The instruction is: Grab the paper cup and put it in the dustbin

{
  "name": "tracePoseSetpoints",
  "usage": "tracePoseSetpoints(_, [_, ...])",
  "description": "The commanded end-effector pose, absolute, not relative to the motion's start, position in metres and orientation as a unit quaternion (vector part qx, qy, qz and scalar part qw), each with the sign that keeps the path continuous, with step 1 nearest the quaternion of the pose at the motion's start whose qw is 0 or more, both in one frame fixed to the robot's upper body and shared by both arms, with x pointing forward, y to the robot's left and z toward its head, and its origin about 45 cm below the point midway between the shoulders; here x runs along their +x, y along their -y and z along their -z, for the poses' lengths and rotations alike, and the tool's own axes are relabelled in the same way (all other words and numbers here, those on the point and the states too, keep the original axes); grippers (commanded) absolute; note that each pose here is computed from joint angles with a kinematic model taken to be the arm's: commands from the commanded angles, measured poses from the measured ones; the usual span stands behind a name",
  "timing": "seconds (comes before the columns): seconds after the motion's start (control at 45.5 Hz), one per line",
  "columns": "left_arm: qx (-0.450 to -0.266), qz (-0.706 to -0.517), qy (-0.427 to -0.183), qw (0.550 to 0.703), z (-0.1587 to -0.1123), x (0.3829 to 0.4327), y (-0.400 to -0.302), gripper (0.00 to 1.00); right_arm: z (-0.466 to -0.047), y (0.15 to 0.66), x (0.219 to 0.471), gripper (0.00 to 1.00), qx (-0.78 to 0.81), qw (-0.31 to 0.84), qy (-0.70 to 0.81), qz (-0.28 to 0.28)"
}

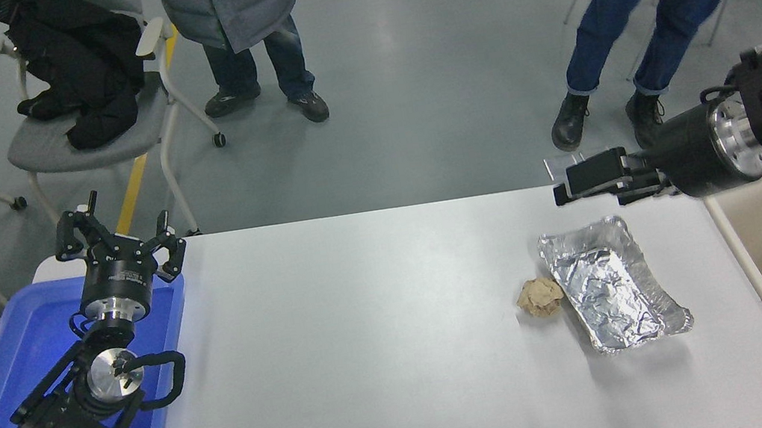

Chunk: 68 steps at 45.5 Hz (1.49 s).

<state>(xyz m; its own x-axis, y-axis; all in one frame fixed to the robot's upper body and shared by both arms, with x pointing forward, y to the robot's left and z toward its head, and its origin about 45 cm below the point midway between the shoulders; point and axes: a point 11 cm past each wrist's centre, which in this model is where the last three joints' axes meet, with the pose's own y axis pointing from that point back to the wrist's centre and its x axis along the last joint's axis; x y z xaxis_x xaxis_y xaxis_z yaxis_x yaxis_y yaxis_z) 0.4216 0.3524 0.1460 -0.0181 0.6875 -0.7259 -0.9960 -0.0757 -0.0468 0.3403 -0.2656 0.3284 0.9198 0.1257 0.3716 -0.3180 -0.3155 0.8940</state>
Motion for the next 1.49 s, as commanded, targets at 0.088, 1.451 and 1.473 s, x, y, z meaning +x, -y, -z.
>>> tracePoseSetpoints(0.088, [-0.306,-0.667,-0.253,0.631,-0.1462,0.4216,-0.3525,0.99,-0.361,0.265,0.314,1.0,0.738,0.662,-0.021,-0.132])
tracePoseSetpoints(1.451, [-0.304,-0.667,-0.253,0.631,-0.1458,0.4215,-0.3522,0.99,-0.437,0.253,0.292,1.0,0.769,0.633,0.042,-0.079])
tracePoseSetpoints(1.473, [-0.305,-0.667,-0.253,0.631,-0.1459,0.4216,-0.3524,0.99,-0.437,0.253,0.292,1.0,0.769,0.633,0.042,-0.078])
